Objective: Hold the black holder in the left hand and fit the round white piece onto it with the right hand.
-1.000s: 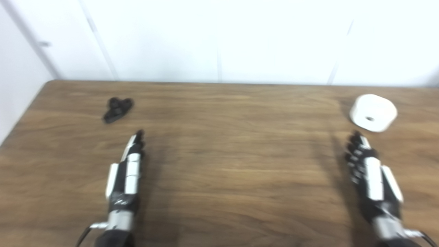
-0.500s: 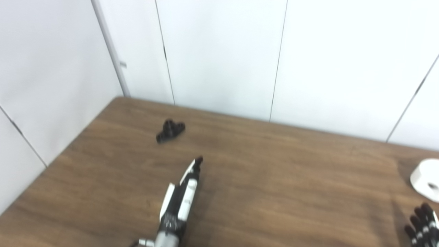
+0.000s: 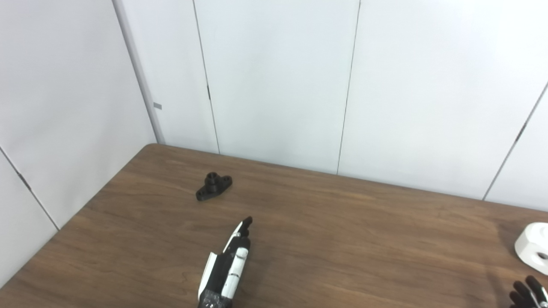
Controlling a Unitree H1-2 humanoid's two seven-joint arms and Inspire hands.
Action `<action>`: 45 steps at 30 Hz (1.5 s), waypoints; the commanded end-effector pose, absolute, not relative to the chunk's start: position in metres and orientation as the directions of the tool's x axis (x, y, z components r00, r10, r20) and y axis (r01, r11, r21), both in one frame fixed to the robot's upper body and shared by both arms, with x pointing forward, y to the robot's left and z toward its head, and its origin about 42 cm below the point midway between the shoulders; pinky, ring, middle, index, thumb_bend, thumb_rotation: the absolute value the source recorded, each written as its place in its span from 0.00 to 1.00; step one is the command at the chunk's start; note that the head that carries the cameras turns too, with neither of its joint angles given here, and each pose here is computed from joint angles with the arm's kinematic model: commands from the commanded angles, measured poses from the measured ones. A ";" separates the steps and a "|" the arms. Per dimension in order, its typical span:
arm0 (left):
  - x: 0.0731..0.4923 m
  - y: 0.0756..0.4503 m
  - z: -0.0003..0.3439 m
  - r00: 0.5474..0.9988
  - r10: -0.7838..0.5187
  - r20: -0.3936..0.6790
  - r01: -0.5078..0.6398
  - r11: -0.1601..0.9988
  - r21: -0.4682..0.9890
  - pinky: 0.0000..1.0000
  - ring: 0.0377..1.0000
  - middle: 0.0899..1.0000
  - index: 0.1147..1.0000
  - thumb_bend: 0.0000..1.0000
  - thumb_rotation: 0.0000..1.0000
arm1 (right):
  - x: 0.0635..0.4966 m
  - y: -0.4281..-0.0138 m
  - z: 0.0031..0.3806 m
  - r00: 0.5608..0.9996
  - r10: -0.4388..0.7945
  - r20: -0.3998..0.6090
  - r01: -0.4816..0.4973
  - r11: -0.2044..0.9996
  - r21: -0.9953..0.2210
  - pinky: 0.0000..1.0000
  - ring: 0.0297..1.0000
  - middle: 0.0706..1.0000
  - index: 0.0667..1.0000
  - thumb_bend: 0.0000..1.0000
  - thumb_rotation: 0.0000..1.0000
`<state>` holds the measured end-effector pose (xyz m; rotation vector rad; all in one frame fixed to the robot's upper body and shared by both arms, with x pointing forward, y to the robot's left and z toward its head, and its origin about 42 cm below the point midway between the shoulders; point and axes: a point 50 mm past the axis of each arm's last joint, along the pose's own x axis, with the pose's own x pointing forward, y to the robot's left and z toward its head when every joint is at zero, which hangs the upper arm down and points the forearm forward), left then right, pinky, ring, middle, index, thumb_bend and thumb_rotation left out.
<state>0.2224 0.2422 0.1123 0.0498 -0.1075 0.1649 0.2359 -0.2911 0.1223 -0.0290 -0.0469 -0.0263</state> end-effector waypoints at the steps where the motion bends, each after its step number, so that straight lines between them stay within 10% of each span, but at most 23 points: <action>1: 0.214 0.238 0.108 0.978 0.186 0.090 -0.192 0.979 0.063 1.00 1.00 1.00 0.95 0.63 0.77 | 0.240 -0.292 0.130 0.996 -0.024 0.089 0.027 0.999 -0.035 1.00 0.97 0.96 0.96 0.64 1.00; 11: 0.220 0.250 0.140 0.959 0.235 0.159 -0.269 0.933 0.240 1.00 1.00 0.99 0.92 0.78 0.40 | 0.241 -0.294 0.134 0.995 -0.038 0.089 0.042 0.998 -0.042 1.00 1.00 0.97 0.97 0.71 1.00; 17: 0.240 0.279 0.162 0.935 0.299 0.189 -0.354 0.800 0.485 1.00 1.00 0.98 0.86 0.88 0.42 | 0.240 -0.296 0.131 0.996 -0.040 0.086 0.045 0.997 -0.056 1.00 0.99 0.97 0.96 0.73 1.00; 45: 0.323 0.400 0.186 0.825 0.527 0.204 -0.484 0.470 0.738 1.00 1.00 0.96 0.77 0.91 0.36 | 0.239 -0.289 0.129 0.996 -0.036 0.083 0.042 0.997 -0.060 1.00 0.99 0.97 0.98 0.74 1.00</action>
